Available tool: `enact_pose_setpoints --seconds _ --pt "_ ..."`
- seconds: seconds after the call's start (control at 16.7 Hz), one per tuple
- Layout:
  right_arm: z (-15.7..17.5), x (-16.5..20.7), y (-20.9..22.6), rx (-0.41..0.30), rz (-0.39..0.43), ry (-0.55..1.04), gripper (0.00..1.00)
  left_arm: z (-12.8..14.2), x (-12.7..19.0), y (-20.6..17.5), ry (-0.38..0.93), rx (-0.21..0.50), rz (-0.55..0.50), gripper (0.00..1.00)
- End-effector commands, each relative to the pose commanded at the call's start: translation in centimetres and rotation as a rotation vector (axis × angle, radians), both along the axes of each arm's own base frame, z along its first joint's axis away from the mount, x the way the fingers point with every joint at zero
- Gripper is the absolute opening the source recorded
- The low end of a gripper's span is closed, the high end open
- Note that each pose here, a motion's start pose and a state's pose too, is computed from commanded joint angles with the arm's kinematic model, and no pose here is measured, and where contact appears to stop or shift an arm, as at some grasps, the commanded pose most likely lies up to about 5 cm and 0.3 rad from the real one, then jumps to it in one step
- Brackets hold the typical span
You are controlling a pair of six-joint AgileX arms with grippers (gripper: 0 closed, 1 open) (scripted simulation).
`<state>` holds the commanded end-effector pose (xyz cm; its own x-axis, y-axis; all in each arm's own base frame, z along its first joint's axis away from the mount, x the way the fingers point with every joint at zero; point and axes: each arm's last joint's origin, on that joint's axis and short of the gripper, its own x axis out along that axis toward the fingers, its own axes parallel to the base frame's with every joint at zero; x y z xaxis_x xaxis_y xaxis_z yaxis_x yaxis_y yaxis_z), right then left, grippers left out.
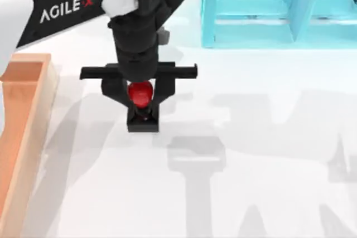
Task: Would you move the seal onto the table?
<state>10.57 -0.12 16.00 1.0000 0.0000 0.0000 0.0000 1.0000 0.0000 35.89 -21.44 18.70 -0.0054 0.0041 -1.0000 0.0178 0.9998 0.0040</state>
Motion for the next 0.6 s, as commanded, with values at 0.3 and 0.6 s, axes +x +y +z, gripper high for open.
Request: enact_pose_setpoints --seconds 0.3,0.6 --pt "0.0 0.0 0.0 0.000 0.000 0.000 1.00 -3.2 0.0 -0.2 -0.006 -0.004 -0.003 0.00" --pt "0.0 0.0 0.0 0.000 0.000 0.000 1.00 -3.2 0.0 -0.2 -0.006 -0.004 -0.003 0.15"
